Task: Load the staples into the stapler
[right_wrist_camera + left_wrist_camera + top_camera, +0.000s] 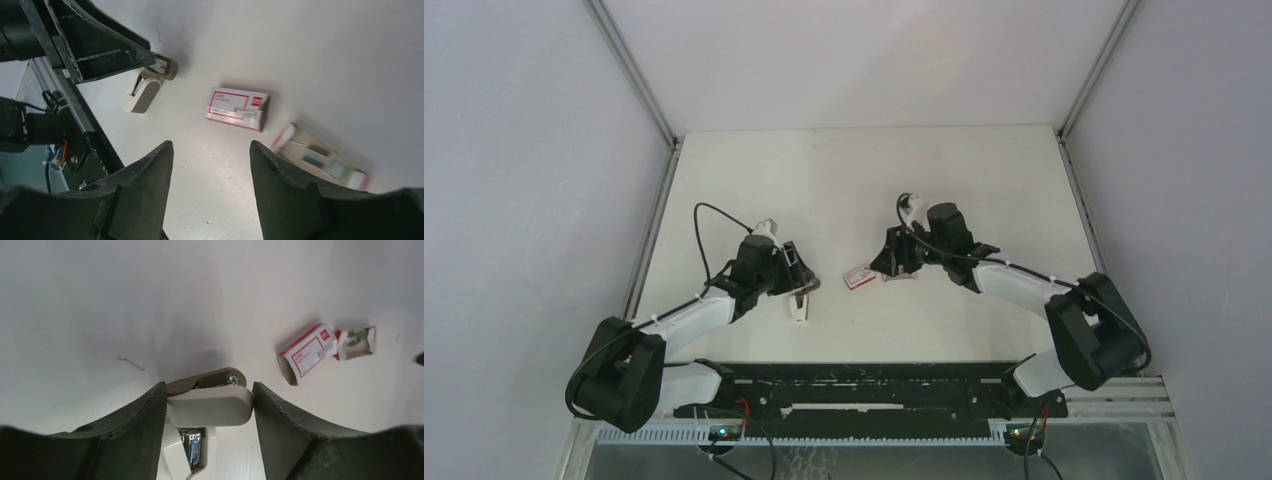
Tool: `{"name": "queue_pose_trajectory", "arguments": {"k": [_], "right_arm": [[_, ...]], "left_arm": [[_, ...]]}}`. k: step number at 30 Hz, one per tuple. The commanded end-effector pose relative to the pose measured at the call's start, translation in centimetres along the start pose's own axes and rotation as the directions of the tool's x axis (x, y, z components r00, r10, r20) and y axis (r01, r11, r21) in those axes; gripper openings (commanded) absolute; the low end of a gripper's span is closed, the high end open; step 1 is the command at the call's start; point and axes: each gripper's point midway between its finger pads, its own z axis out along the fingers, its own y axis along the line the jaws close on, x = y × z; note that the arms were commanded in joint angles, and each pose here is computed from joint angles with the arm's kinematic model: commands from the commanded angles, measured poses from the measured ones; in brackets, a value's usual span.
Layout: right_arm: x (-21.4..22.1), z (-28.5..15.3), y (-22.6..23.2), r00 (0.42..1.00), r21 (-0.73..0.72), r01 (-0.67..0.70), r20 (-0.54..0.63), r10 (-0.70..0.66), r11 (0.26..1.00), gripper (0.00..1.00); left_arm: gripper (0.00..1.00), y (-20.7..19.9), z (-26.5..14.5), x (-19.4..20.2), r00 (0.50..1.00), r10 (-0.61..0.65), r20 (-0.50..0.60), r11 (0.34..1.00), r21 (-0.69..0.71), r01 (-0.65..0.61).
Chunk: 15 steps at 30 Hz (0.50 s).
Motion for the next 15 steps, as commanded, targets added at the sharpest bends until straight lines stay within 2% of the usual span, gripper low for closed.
{"name": "queue_pose_trajectory", "arguments": {"k": [1, 4, 8, 15], "right_arm": [[-1.5, 3.1, 2.8, 1.0, -0.071, -0.009, 0.006, 0.01, 0.997, 0.57], [-1.1, 4.6, 3.2, 0.995, -0.071, -0.095, -0.028, 0.094, 0.993, 0.56], [-1.3, 5.8, 4.4, 0.981, -0.139, -0.192, -0.049, 0.187, 0.971, 0.56], [0.0, 8.3, 5.2, 0.969, -0.104, -0.233, -0.113, 0.221, 0.967, 0.54]], "left_arm": [[0.24, -3.3, -0.9, 0.6, 0.999, 0.049, -0.022, 0.98, 0.194, -0.044], [0.23, -4.3, -1.4, 0.4, 0.998, 0.063, -0.008, 0.967, 0.249, -0.059], [0.22, -4.8, -1.9, 0.3, 0.997, 0.081, 0.003, 0.956, 0.282, -0.079], [0.22, -4.5, -1.8, 0.8, 0.995, 0.095, -0.012, 0.957, 0.275, -0.088]]}}
